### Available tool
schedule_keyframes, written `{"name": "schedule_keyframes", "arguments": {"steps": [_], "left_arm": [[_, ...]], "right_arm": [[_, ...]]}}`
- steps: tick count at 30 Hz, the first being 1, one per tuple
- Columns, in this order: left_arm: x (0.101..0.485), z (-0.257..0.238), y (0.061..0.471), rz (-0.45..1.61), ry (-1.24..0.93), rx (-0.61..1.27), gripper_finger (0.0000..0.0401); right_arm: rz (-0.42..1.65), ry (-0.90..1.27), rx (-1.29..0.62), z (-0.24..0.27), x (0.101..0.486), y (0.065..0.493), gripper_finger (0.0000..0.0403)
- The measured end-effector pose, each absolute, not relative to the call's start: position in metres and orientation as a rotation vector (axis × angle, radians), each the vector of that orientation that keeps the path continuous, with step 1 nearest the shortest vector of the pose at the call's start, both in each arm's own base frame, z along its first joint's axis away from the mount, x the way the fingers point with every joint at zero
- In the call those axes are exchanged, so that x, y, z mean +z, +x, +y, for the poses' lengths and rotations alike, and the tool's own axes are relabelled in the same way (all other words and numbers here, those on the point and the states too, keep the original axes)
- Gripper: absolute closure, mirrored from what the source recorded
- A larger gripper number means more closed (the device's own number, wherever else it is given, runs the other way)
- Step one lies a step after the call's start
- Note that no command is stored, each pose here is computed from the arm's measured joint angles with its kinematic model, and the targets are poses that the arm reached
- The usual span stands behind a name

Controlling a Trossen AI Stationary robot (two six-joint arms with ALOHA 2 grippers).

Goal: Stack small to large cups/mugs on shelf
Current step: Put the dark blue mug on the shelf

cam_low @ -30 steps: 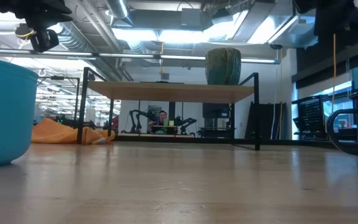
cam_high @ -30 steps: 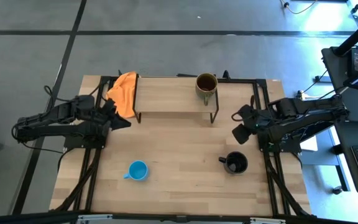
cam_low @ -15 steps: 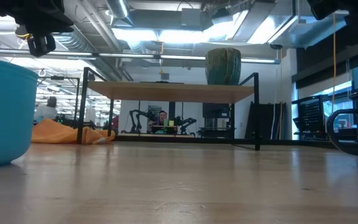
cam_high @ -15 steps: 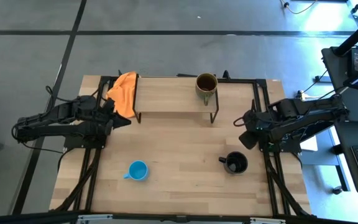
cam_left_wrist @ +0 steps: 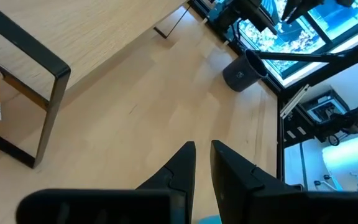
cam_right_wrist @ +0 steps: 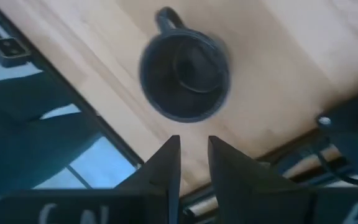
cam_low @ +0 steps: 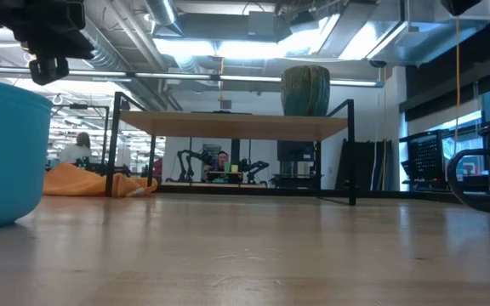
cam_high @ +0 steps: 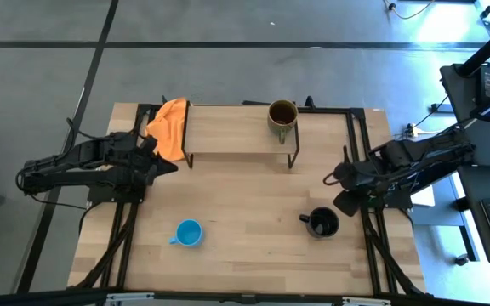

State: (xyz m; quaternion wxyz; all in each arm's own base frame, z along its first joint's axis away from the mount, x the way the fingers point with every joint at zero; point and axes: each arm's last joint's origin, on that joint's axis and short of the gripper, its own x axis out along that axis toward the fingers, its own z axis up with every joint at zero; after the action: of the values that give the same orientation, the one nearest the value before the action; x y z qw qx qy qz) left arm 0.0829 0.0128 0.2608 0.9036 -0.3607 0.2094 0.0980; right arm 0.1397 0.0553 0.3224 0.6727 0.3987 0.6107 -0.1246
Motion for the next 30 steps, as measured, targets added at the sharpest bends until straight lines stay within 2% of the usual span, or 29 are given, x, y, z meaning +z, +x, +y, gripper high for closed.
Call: {"name": "schedule_keyframes", "arguments": {"steps": [5,15,24,30], "left_arm": [[0.261,0.013,0.083,0.434,-0.733,0.203,0.0358],[0.261,0.013,0.083,0.432,-0.69,0.205,0.0358],[0.261,0.013,0.083,0.431,-0.689,0.204,0.0358],[0.261,0.013,0.083,0.432,-0.689,0.203,0.0358]], "right_arm": [[1.314,0.908,-0.247,0.066,0.324,0.146,0.032],[1.417,0.831,-0.252,0.09,0.305,0.169,0.032],[1.453,0.722,-0.543,0.089,0.287,0.172,0.032],[1.469,0.819,-0.525,0.083,0.257,0.157,0.032]]}}
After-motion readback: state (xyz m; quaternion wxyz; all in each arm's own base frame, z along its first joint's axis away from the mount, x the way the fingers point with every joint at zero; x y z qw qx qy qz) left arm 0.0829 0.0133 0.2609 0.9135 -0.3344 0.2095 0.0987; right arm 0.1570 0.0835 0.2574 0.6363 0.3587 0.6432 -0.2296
